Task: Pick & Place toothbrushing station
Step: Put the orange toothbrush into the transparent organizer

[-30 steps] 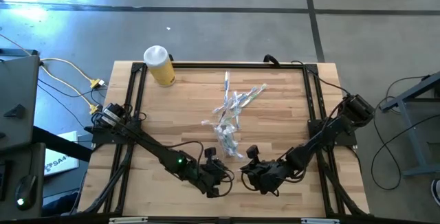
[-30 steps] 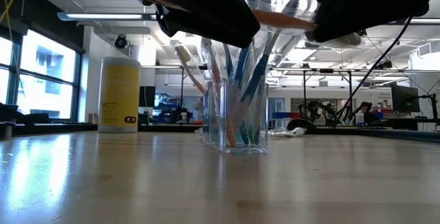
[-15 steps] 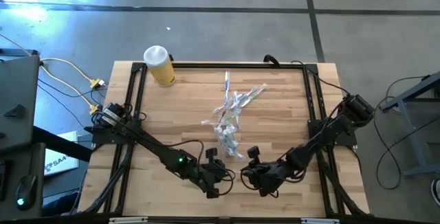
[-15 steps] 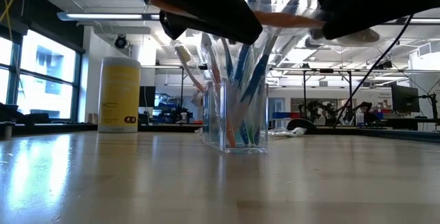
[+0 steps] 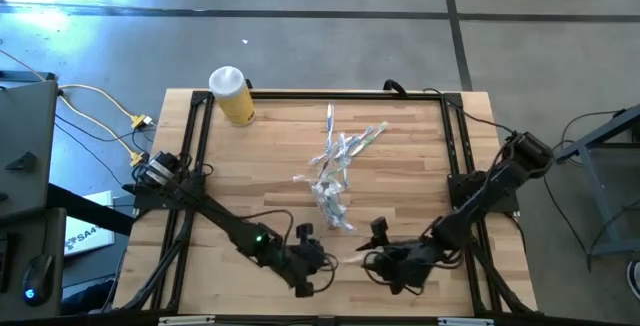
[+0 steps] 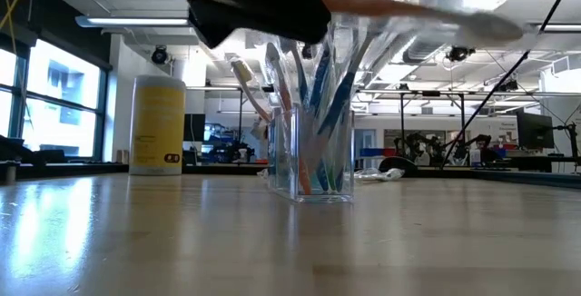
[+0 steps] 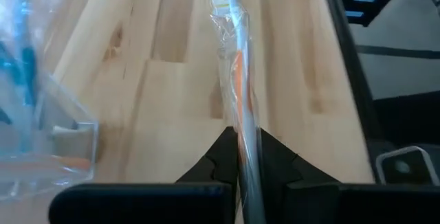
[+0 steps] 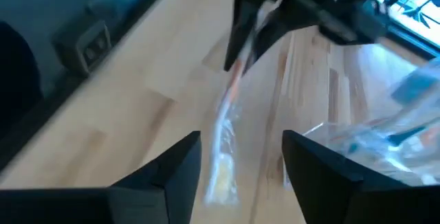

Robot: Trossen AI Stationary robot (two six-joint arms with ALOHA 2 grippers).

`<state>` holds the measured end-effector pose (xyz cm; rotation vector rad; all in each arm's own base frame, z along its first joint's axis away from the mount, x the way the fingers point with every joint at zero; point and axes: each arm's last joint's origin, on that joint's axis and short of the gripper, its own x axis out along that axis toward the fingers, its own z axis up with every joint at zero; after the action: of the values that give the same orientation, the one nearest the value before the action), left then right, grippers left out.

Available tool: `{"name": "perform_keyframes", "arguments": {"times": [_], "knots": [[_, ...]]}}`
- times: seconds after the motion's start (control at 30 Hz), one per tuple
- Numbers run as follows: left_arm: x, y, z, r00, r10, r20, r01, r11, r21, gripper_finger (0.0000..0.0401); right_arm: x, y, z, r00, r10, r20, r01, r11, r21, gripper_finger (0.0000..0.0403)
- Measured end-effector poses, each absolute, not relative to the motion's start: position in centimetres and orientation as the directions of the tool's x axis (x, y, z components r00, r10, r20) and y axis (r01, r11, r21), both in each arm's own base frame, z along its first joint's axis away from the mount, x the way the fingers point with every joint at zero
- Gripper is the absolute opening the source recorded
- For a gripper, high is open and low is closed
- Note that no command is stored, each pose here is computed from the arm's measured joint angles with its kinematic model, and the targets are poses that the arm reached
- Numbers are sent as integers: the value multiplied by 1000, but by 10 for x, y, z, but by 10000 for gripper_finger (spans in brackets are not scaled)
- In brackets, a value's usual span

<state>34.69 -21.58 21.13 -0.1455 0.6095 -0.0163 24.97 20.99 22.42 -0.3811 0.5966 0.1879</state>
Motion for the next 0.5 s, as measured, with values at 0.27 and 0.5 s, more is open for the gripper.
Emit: {"name": "perform_keyframes", "arguments": {"times": [0.27, 0.5], "knots": [[312, -263, 223, 905, 51, -423, -56, 998, 0, 15, 203, 230, 262, 842, 216, -494, -348, 918, -191, 192], [284, -294, 239, 958, 181, -223, -168, 983, 76, 15, 175, 249, 268, 821, 320, -473, -424, 897, -128, 179]]}}
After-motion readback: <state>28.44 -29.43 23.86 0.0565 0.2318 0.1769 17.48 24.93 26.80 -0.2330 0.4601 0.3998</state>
